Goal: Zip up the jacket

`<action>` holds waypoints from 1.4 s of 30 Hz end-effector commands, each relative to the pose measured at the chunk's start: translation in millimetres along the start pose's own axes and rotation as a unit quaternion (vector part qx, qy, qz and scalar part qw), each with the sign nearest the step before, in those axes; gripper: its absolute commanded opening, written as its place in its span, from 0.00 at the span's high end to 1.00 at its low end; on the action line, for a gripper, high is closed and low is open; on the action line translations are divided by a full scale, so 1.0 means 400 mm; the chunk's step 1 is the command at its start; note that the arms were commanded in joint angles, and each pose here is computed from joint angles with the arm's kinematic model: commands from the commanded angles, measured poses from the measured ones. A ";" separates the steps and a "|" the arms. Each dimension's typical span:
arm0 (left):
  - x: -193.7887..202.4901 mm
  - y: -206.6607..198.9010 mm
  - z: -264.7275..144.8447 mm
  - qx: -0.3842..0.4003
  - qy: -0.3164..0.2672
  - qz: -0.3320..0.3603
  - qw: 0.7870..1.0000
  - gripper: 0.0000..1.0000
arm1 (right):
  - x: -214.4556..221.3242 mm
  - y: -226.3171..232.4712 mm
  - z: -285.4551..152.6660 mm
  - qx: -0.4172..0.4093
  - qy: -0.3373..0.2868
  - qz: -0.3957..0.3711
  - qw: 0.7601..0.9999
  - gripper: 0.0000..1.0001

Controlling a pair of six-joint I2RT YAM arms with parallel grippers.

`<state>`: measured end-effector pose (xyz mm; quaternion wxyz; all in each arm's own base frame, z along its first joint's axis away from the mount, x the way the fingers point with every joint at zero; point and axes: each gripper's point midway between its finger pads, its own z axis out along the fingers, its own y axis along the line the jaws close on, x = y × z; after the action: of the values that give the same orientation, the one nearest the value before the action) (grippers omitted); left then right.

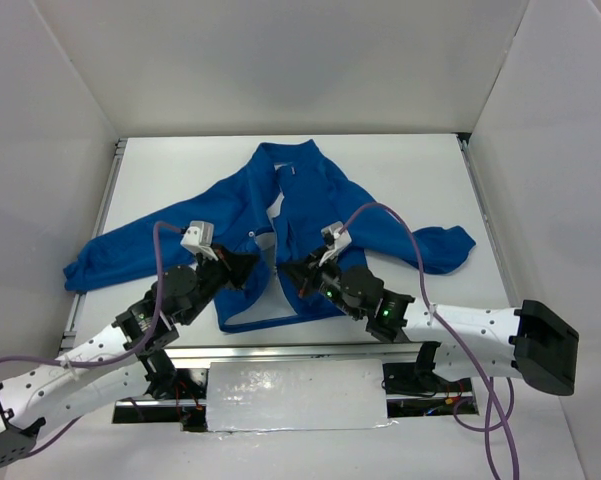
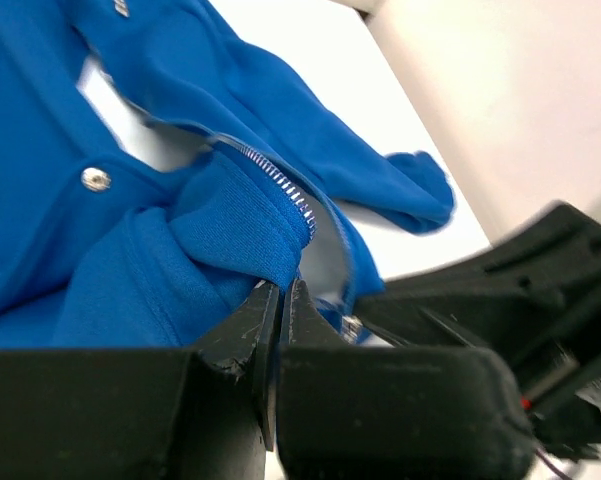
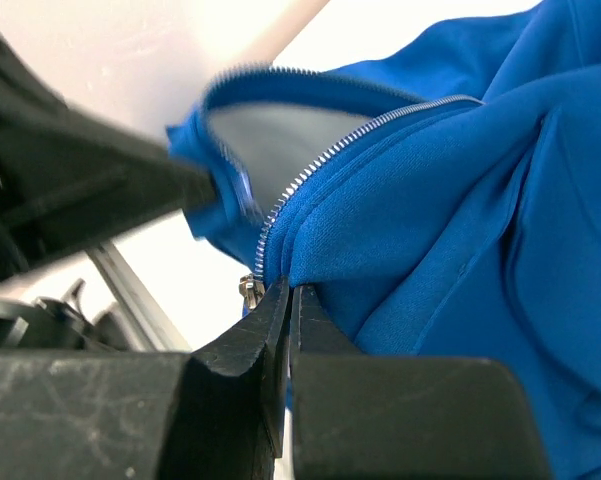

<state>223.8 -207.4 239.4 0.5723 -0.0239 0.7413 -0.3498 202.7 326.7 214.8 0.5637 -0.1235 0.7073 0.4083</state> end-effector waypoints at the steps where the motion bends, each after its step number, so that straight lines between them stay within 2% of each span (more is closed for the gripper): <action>1: -0.025 -0.078 0.001 0.069 -0.011 -0.041 0.997 1.00 | -0.057 0.032 0.019 0.015 -0.021 0.082 0.996 1.00; 9: 0.009 -0.125 -0.016 0.122 0.028 -0.060 0.990 1.00 | -0.034 0.024 0.013 0.020 -0.002 0.073 0.997 1.00; 16: 0.033 -0.111 -0.027 0.122 0.041 -0.059 0.990 1.00 | 0.003 0.004 -0.005 0.029 0.018 0.070 0.997 1.00; 24: 0.046 -0.086 -0.032 0.108 0.043 -0.053 0.992 1.00 | -0.003 0.009 -0.024 0.025 0.025 0.072 0.997 1.00; 31: 0.041 -0.089 -0.033 0.111 0.041 -0.049 0.992 1.00 | 0.027 0.012 -0.023 0.020 0.052 0.063 0.996 1.00; 42: 0.052 -0.085 -0.029 0.111 0.045 -0.048 0.992 1.00 | 0.023 0.025 -0.010 0.016 0.058 0.062 0.996 1.00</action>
<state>193.5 -233.2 225.2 0.5068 0.0210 0.7445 -0.4341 191.3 324.6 193.8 0.4951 -0.0933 0.7609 0.4089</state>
